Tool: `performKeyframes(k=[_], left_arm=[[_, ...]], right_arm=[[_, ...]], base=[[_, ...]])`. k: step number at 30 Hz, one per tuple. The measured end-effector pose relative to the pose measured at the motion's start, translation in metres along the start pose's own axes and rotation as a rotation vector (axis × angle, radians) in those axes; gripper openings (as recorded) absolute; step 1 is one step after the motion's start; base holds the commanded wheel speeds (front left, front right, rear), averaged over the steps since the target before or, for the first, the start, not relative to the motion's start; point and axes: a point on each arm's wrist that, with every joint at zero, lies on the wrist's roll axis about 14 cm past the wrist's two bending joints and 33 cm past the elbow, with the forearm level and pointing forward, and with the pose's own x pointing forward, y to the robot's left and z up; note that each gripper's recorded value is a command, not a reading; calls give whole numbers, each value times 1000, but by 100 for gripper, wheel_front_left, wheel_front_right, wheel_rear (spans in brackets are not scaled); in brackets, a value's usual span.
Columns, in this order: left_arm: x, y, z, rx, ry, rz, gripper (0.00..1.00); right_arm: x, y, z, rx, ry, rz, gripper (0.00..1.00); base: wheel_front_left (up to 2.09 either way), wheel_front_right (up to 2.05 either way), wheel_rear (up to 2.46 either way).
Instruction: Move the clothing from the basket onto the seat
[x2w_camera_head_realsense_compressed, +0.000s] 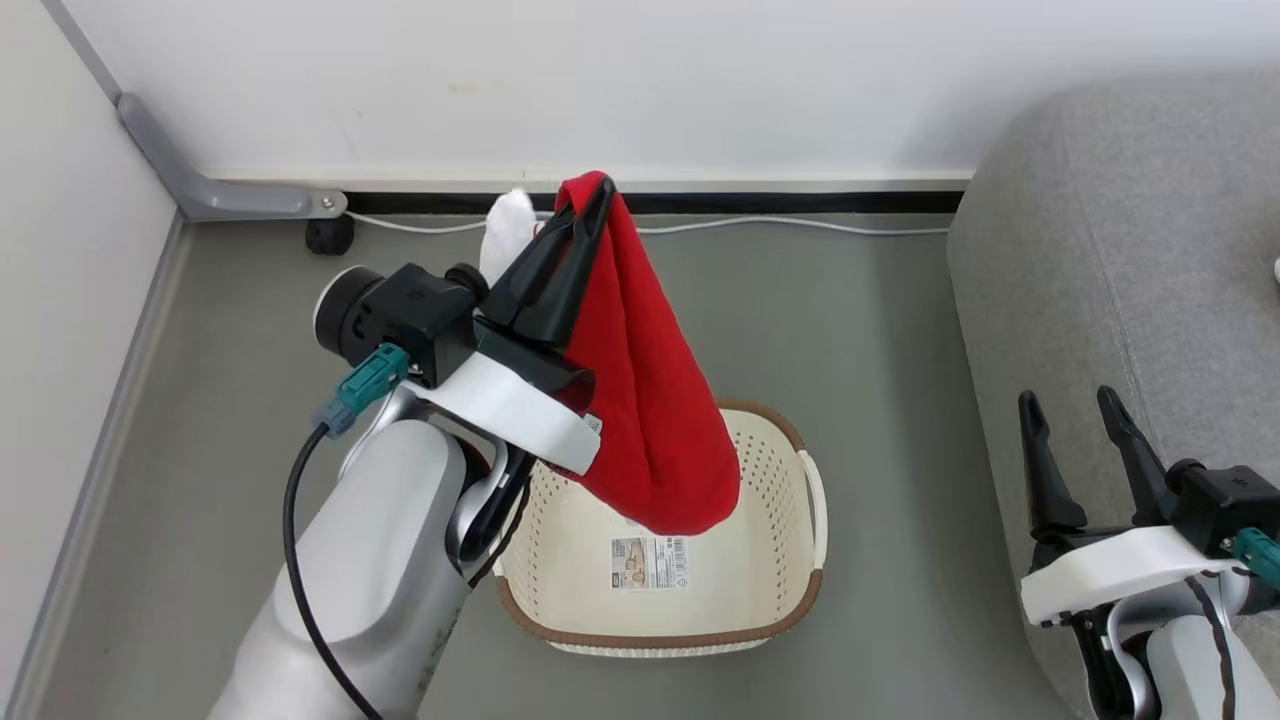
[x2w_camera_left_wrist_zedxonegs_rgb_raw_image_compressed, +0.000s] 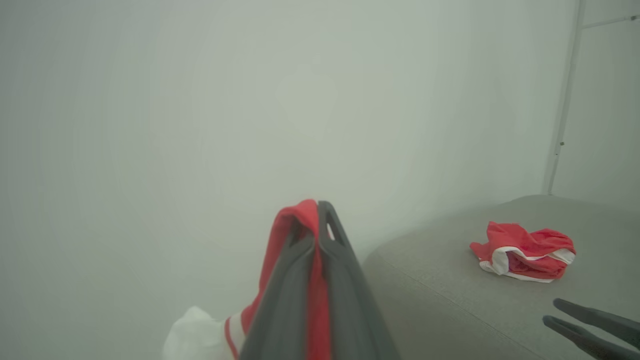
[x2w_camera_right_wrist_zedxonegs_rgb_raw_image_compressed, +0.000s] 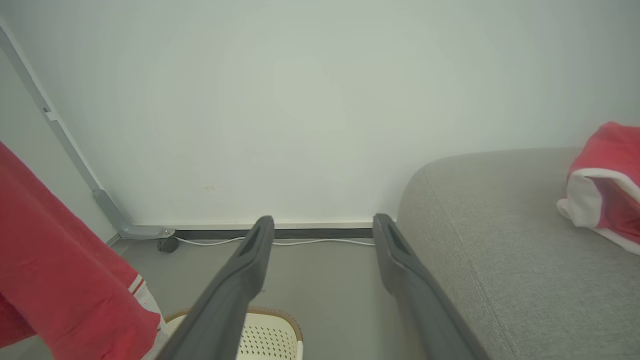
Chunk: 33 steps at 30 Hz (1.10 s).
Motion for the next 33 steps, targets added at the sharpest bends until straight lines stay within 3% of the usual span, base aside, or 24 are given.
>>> performKeyframes(k=[8, 19, 25, 33], left_arm=[[7, -9, 41, 44, -97, -43, 0], [8, -10, 47, 37, -112, -49, 0], [10, -16, 47, 25, -119, -60, 0], [13, -21, 45, 15, -118, -73, 0]], right_arm=[[-7, 6, -2, -3, 8, 13, 100], [-7, 21, -7, 4, 18, 51, 100], [5, 59, 19, 5, -58, 178, 100], [12, 124, 50, -36, -127, 443, 100]], base=[[0, 0, 0], [0, 0, 0], [0, 0, 0], [0, 0, 0]])
